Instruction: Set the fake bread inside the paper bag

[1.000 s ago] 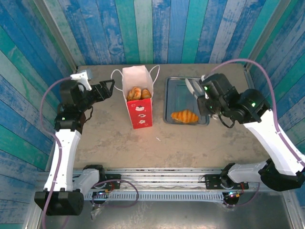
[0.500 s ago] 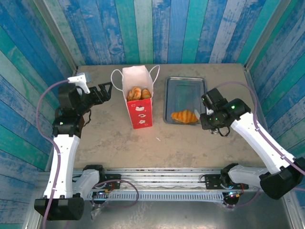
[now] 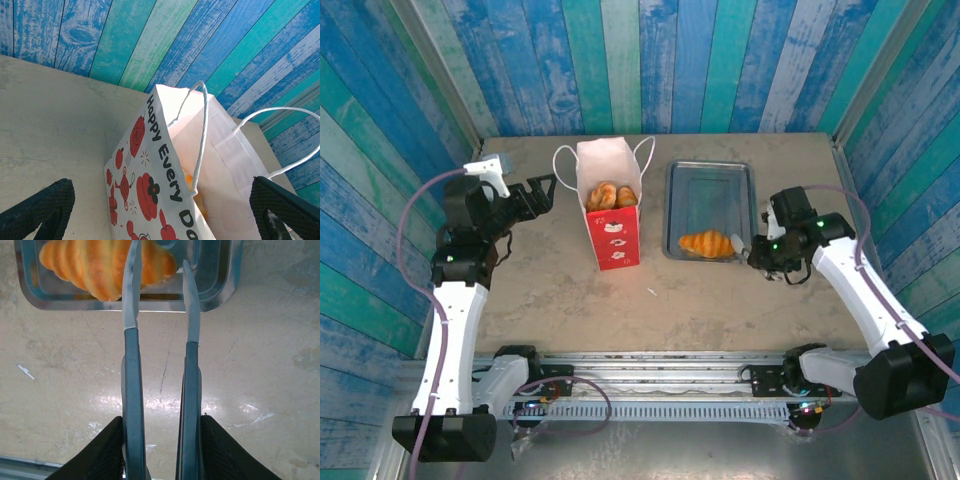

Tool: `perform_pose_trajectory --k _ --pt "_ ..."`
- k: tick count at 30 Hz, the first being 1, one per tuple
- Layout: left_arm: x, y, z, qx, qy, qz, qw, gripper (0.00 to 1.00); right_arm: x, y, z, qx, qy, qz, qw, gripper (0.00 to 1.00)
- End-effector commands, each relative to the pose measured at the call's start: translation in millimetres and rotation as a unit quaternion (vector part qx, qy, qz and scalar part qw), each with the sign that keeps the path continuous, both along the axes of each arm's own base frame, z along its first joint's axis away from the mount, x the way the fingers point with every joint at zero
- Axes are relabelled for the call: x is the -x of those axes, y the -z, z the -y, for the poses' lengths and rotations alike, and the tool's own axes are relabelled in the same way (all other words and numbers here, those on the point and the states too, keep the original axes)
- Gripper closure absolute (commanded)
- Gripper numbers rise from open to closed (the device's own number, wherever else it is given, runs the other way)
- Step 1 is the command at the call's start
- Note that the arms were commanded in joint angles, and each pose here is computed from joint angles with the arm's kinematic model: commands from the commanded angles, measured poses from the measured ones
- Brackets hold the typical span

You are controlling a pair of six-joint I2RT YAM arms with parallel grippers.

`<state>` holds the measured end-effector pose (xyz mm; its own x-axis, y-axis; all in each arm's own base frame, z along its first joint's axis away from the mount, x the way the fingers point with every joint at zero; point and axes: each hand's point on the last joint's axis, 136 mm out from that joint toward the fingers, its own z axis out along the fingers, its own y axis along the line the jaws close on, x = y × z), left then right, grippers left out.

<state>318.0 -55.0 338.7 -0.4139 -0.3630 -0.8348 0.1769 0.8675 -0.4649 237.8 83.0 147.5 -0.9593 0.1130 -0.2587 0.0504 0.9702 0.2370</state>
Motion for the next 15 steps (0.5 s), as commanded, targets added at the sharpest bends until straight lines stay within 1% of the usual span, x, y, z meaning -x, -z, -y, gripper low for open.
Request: perform_pose_trajectory --k 1,3,6,10,15 --pt "2.5 2.0 -2.2 -0.007 -0.002 0.002 1.000 0.06 -6.5 -9.6 -6.6 -0.043 -0.008 0.028 0.999 0.59" --pt "2.5 2.9 -1.8 -0.005 -0.002 0.001 1.000 0.06 -8.7 -13.7 -6.2 -0.050 -0.007 0.036 0.998 0.59" --pt "2.6 3.1 -2.5 -0.007 -0.003 0.002 1.000 0.06 -11.2 -24.1 -8.1 -0.046 -0.032 0.050 0.997 0.60" --pt "2.1 2.0 -3.6 -0.008 -0.006 0.004 1.000 0.06 -13.9 -36.7 -7.3 0.012 -0.080 0.065 0.995 0.60" --pt "2.2 1.8 -3.3 -0.010 -0.005 0.004 1.000 0.06 -23.9 -56.4 -10.7 0.068 -0.153 0.089 0.982 0.60"
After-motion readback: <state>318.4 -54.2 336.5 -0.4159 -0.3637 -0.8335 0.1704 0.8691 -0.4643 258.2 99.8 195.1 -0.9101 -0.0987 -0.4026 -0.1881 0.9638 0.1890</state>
